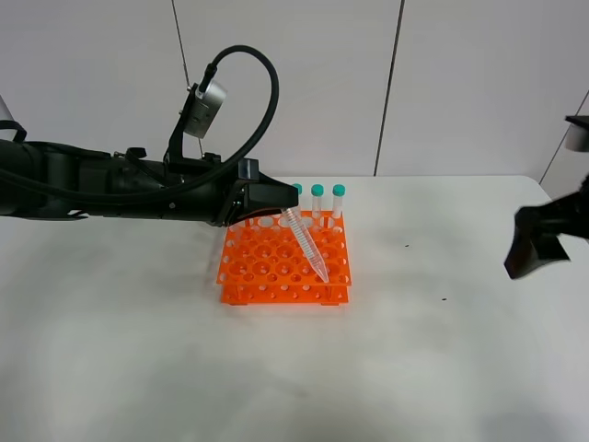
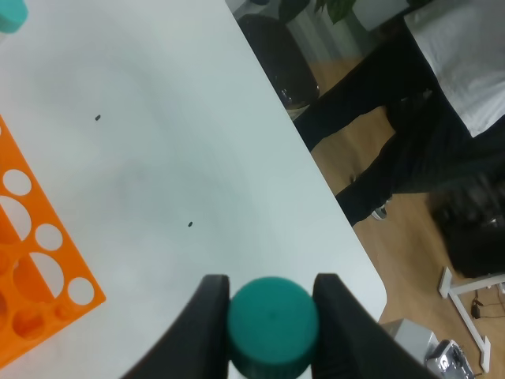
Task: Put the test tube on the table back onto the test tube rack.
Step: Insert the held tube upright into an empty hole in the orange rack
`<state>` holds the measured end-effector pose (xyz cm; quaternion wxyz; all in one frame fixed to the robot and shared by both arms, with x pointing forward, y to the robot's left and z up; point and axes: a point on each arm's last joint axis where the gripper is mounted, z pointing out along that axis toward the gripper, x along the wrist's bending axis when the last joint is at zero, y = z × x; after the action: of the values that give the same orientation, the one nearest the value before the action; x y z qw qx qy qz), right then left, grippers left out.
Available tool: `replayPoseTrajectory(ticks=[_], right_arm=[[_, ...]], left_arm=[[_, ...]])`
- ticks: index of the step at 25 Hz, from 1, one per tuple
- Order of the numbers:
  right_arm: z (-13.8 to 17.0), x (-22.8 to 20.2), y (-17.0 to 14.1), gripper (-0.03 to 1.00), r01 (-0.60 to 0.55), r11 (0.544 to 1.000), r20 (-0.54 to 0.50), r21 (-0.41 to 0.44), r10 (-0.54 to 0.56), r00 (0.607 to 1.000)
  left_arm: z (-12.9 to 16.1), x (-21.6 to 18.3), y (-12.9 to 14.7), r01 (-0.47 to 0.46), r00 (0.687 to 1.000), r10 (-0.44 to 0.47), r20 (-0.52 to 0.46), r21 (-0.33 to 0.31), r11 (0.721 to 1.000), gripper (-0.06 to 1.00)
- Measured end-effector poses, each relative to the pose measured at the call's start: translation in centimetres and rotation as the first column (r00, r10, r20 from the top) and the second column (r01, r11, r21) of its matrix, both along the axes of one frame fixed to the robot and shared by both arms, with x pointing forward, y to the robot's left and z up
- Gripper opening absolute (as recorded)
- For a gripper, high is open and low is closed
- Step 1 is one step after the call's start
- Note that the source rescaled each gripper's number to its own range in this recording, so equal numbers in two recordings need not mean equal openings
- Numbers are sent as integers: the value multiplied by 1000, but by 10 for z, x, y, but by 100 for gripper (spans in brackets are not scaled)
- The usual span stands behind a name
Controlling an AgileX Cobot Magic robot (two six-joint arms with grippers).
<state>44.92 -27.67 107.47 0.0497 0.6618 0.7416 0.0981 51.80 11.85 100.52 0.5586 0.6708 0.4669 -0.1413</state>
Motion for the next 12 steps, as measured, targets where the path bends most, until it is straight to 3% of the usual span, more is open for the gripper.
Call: replayPoseTrajectory(ticks=[4,6,8,12], right_arm=[[-7,-68,-5,100,1,1000,74,6,-2,997],[-8,-100,-8,100,2,1000,175,14,-5,985],[-11,-127,-10,100,3,1000,292,24,-10,956],[-16,-173,-13,100,-2,999,515,46,-22,857]], left_arm=[[0,0,0,0,1000,0,0,0,1000,0],[0,0,0,0,1000,0,0,0,1000,0],[0,0,0,0,1000,0,0,0,1000,0],[0,0,0,0,1000,0,0,0,1000,0]])
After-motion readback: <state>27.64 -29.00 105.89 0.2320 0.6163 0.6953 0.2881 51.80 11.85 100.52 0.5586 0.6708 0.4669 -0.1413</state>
